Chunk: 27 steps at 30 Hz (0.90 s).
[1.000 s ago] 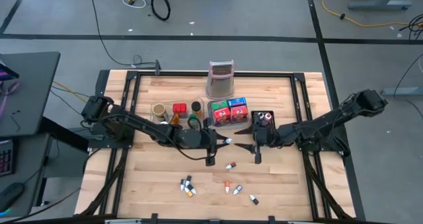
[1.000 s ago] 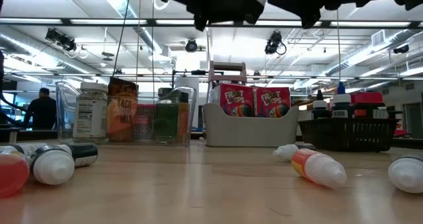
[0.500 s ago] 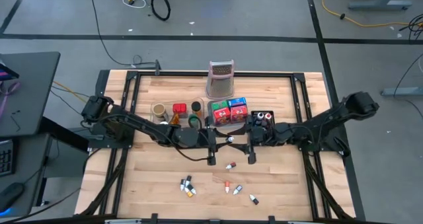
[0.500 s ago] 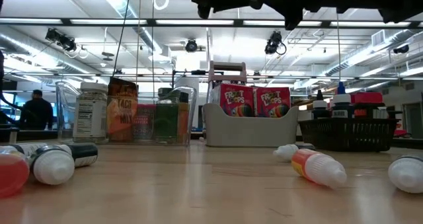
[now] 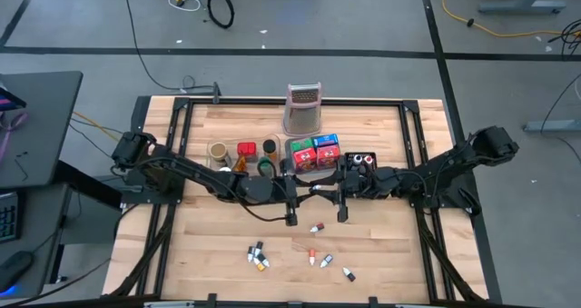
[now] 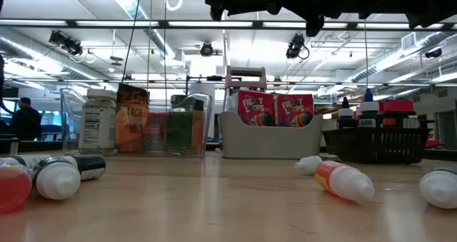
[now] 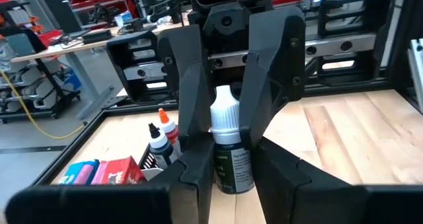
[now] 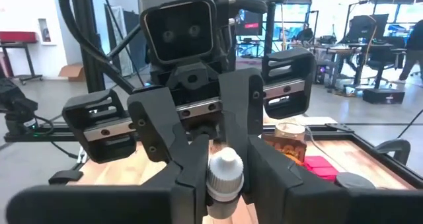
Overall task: Pick & Place Kitchen Items
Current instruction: Put the top small green food coloring bottle into the black basket
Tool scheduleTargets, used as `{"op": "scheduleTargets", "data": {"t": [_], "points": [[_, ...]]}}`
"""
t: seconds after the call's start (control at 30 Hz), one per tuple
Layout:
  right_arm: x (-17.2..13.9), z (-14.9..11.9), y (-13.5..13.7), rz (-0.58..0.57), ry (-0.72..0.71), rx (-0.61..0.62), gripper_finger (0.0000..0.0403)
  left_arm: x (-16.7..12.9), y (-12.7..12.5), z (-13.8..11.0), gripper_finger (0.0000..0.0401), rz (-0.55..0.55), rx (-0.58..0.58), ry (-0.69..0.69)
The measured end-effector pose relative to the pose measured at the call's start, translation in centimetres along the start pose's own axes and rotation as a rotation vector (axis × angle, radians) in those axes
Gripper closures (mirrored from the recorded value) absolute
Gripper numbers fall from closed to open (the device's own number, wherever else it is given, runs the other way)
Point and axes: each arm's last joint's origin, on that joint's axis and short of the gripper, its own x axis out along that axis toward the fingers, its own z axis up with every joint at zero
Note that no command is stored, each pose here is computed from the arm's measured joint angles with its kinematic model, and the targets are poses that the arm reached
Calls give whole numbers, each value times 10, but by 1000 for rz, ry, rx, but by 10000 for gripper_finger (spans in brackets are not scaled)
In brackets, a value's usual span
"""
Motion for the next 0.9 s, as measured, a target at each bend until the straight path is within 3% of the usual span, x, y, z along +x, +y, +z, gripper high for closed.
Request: {"op": "scheduleTargets", "data": {"t": [0.23, 0.43, 0.73, 0.9], "points": [[0, 0, 0, -22, 8, -6, 310, 0, 0, 0, 298, 0, 2, 0], [-1, 0, -1, -32, 25, -34, 319, 0, 0, -2, 258, 20, 24, 16], [-28, 5, -8, -35, 250, -31, 323, 0, 6, -8, 201, 186, 49, 93], [-58, 18, -19, -119, 346, -7, 324, -1, 5, -8, 192, 178, 102, 100]]}}
